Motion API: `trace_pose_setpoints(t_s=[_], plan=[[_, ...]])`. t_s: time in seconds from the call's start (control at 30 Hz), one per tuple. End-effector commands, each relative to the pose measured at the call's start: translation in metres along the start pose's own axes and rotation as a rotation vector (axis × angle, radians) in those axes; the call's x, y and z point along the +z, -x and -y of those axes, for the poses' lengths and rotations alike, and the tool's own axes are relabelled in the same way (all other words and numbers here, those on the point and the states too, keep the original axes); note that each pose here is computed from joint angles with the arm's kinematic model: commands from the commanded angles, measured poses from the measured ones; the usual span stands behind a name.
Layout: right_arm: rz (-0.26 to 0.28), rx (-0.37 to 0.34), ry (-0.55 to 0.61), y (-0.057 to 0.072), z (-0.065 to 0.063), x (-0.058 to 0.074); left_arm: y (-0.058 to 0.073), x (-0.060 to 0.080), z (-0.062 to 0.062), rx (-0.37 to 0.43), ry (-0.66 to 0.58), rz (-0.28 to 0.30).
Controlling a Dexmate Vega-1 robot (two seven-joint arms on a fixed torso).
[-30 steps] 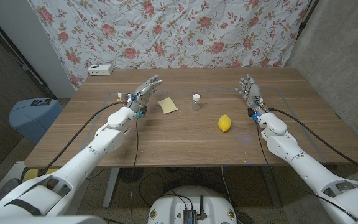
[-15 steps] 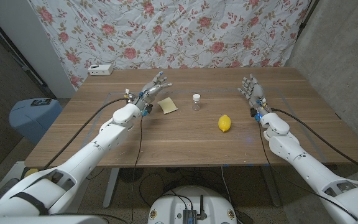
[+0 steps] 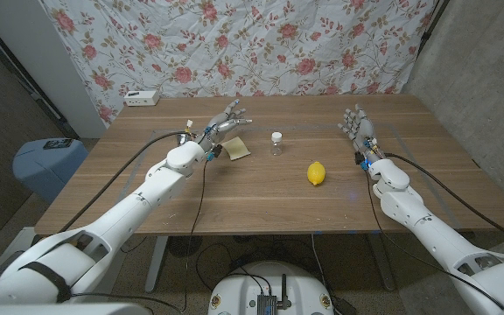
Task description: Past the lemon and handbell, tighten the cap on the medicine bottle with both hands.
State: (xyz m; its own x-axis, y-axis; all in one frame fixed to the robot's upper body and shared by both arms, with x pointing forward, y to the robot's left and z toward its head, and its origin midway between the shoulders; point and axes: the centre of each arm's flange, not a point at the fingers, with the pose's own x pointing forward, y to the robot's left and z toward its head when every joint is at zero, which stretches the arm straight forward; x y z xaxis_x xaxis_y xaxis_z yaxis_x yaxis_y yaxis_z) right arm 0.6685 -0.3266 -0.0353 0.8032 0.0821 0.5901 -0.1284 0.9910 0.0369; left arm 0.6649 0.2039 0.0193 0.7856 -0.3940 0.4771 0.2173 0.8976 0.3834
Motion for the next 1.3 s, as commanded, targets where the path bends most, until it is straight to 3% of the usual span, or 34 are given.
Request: trace_pose_setpoints(t_s=[0.03,0.33,0.9,1.3], plan=[[0.009,-0.018,-0.004,0.0,0.006,0.0,-0.003,0.012,0.012,-0.065,-0.074,-0.022],[0.013,-0.025,-0.005,0.001,0.007,0.0,0.001,0.017,0.019,-0.103,-0.131,-0.059],[0.02,-0.041,-0.008,0.009,0.011,0.002,0.004,0.019,0.043,-0.154,-0.19,-0.068],[0.031,-0.049,-0.015,0.014,0.011,0.003,0.009,0.019,0.054,-0.104,-0.23,-0.011]])
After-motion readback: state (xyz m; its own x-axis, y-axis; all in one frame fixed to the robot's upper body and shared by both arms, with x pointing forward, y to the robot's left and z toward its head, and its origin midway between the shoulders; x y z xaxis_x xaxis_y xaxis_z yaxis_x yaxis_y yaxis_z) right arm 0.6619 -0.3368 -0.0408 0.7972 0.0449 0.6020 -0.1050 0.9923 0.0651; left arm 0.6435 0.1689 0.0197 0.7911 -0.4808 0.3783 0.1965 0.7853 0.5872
